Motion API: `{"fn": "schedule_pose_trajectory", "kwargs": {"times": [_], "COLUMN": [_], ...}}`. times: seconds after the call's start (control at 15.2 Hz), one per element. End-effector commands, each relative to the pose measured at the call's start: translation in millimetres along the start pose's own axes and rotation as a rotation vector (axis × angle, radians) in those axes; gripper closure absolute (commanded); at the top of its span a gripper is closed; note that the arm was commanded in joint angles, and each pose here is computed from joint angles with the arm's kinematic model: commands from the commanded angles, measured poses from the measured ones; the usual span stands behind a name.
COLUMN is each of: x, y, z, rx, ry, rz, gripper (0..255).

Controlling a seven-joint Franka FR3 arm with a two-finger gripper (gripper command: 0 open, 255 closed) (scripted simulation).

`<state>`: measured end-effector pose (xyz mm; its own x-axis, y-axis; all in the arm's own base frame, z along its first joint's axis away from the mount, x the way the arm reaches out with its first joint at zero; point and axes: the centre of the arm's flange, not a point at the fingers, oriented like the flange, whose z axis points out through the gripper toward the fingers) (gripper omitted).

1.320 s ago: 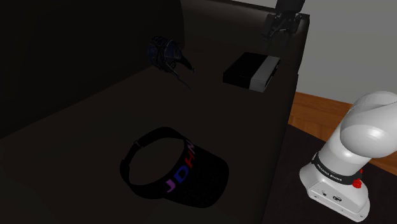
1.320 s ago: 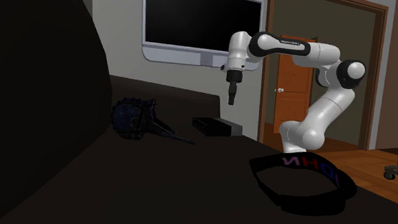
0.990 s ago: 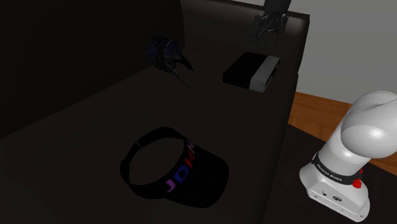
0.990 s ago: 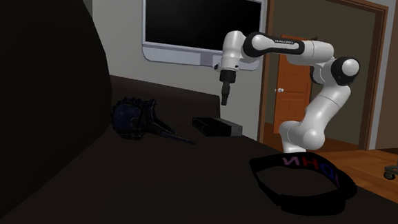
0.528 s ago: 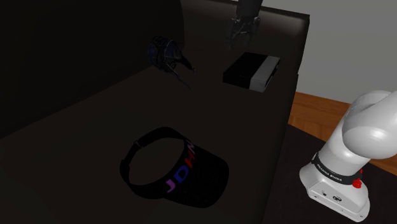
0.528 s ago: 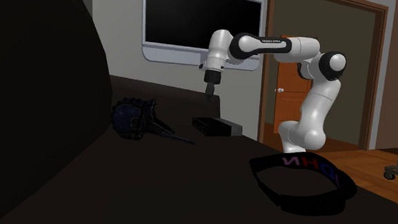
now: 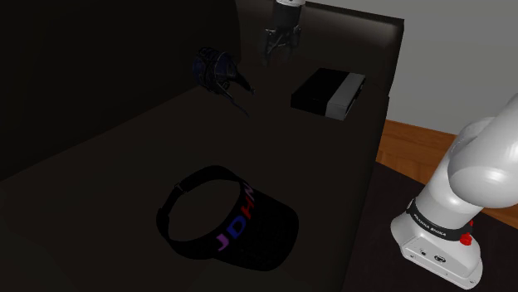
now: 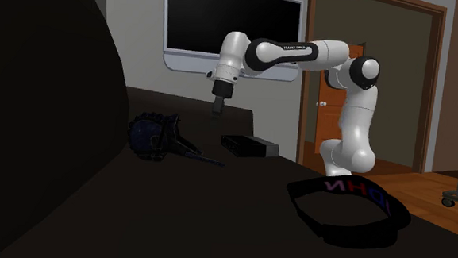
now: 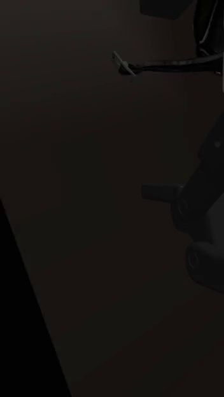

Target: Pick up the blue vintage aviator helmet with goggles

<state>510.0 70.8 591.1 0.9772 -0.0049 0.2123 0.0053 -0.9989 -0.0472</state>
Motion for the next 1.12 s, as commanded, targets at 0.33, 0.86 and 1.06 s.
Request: {"fn": "schedule_pose_trajectory", "kwargs": {"times": [0.33,0.86,1.06], "x": [67,76,74], "y": [-51,-63,-63], "z": [19,55,63], "rx": [0.003,0.003,0.003], "ry": [0.056,0.069,0.069], "rz": [-0.091,-0.113,-0.113], "gripper": [0,0,0]}}
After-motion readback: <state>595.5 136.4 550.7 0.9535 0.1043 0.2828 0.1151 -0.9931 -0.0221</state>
